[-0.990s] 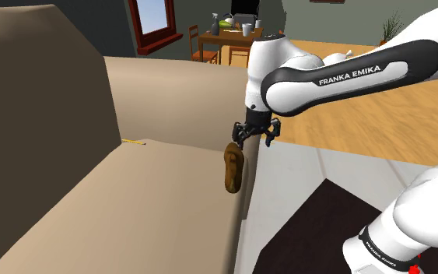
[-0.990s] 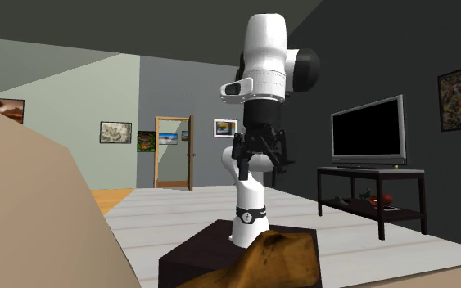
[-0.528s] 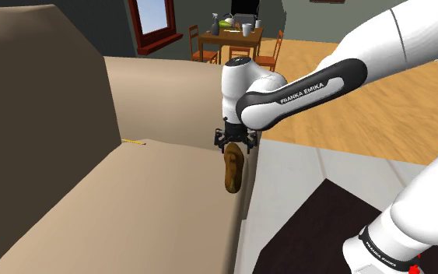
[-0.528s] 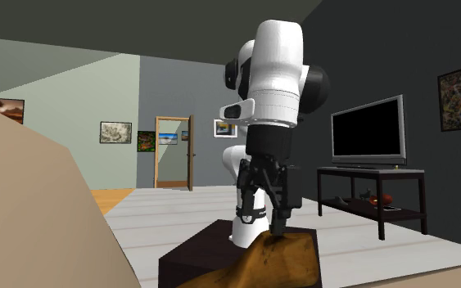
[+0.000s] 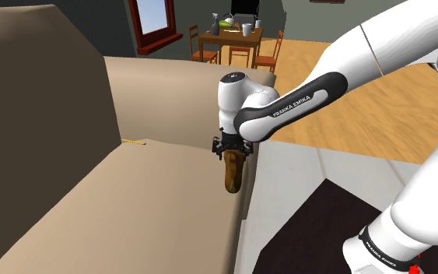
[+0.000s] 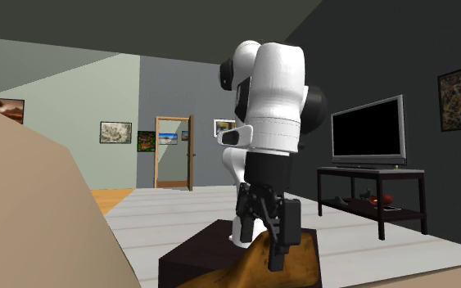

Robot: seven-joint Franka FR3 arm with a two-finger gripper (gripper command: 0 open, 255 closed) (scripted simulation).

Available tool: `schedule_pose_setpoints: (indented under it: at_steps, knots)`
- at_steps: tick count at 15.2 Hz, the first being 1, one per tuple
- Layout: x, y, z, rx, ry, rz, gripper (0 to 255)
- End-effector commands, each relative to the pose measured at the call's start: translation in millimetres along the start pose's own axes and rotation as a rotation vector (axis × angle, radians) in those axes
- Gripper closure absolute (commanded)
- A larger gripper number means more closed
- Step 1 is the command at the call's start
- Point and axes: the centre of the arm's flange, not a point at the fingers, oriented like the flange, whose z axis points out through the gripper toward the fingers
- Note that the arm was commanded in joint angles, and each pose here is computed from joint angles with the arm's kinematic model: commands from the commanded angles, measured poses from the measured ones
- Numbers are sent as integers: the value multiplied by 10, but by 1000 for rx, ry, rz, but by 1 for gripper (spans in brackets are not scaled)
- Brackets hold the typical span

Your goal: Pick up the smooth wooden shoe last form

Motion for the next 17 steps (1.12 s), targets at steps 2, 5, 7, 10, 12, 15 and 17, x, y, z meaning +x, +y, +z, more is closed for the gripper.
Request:
schedule_pose_setpoints:
  at_steps: [2, 5, 7, 10, 12, 15, 17]
  knots:
    - [0, -1, 46, 0, 0, 0, 0]
    - [1, -1, 42, 0, 0, 0, 255]
    - [1, 0, 42, 0, 0, 0, 255]
    - [0, -1, 43, 0, 0, 0, 255]
    - [0, -1, 46, 0, 0, 0, 255]
    - [15, 9, -111, 0, 0, 0, 255]
    - [25, 17, -216, 0, 0, 0, 255]
